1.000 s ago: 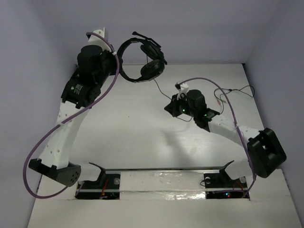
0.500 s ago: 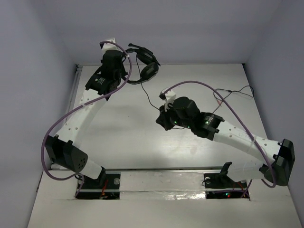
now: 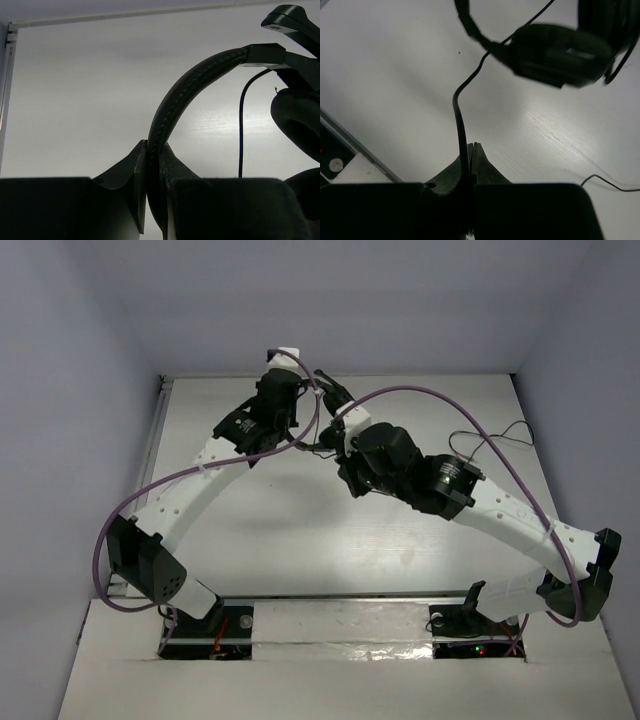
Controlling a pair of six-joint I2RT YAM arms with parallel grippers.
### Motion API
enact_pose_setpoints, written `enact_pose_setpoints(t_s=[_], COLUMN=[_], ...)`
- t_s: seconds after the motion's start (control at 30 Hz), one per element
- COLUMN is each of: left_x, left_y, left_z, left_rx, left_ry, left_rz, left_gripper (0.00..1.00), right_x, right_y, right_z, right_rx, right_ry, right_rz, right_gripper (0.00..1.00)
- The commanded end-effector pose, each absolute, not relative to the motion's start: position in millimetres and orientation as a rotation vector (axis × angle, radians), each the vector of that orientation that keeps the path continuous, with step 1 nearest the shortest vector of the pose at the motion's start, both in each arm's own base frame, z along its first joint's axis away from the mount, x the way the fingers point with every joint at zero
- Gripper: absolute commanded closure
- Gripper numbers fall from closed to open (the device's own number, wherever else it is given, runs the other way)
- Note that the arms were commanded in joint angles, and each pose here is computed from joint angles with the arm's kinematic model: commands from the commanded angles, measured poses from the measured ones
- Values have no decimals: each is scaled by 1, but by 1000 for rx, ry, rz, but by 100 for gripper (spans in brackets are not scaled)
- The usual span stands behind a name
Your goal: Wrap the headphones
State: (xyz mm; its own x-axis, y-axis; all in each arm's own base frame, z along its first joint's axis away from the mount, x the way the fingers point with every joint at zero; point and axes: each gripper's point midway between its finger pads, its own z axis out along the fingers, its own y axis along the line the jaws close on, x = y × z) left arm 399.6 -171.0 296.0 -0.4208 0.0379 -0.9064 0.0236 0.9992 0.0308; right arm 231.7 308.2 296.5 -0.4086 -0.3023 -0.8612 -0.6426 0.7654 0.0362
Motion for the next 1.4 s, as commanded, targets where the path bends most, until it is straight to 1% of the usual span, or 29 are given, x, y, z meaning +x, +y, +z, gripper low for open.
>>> enact_pose_setpoints(t_s=[0.0, 0.1, 0.17, 0.2, 0.43, 0.67, 1.0, 1.2, 1.27, 1.33, 1.37], left_x=[387, 374, 363, 358, 328, 300, 286, 278, 281, 286, 290], left_y=[-186, -183, -187, -186, -183, -199, -214, -226, -225, -222, -219], left_z=[299, 284, 284, 275, 278, 276, 262, 282, 287, 292, 296], left_rx=[161, 236, 290, 305, 384, 510, 630, 654, 633, 616, 597], left_ry=[1986, 2022, 2019, 2034, 2031, 2040, 2052, 1978, 1967, 1960, 1961], left_rz=[25, 61, 18, 18, -86, -227, -293, -401, -409, -431, -445], left_gripper=[100, 100, 100, 100, 100, 100, 100, 100, 100, 100, 100], right_x=[240, 244, 251, 253, 269, 289, 324, 338, 336, 337, 336], right_y=[293, 289, 284, 282, 281, 284, 261, 246, 246, 242, 241], right_z=[316, 324, 324, 326, 338, 337, 333, 321, 321, 324, 320], right_rx=[-702, -687, -671, -662, -613, -575, -478, -383, -358, -329, -328], right_ry=[1983, 1964, 1951, 1949, 1863, 1841, 1829, 1853, 1843, 1832, 1837], right_rz=[340, 309, 254, 241, 185, 181, 101, 72, 104, 121, 116], right_gripper=[100, 100, 100, 100, 100, 100, 100, 100, 98, 92, 91])
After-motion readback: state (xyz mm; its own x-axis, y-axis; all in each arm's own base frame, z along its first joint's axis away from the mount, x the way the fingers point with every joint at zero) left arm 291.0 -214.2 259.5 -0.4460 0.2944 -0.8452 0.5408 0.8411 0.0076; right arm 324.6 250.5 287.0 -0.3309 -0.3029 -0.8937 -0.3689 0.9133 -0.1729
